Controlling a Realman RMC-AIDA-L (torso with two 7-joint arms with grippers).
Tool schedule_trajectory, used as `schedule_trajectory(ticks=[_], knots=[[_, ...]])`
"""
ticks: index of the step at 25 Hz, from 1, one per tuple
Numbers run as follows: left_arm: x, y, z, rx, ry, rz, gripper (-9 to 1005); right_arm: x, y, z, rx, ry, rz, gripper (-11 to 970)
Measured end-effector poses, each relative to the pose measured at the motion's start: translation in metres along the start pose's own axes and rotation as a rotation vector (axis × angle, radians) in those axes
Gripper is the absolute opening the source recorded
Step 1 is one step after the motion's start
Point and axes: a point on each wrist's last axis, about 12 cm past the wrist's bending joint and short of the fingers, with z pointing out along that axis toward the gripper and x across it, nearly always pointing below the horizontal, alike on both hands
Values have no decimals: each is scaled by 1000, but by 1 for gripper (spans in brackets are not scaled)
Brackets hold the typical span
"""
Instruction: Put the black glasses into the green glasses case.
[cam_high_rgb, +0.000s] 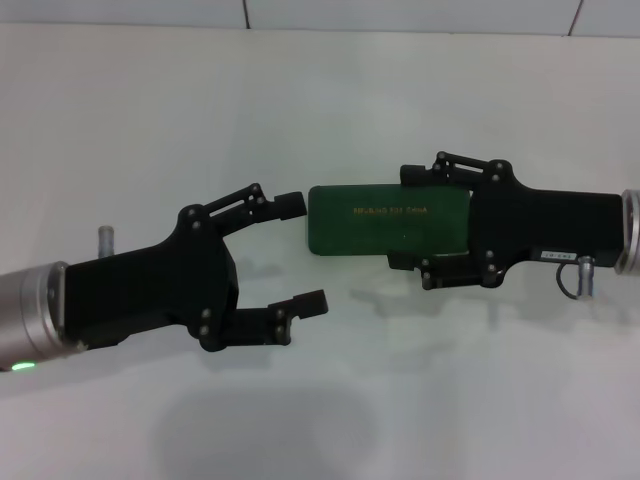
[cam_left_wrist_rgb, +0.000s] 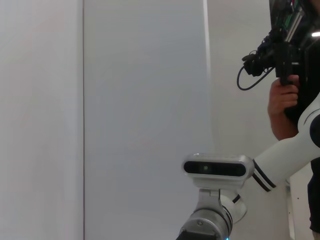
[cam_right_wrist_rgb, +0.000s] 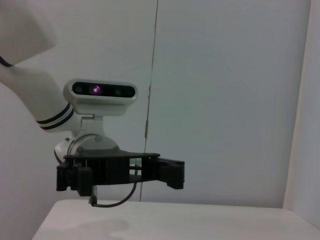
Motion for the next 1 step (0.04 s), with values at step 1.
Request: schedule_trajectory(ticks=[1], knots=[[0,1,0,0,-1,2,892,0,0,0,3,2,-1,859]])
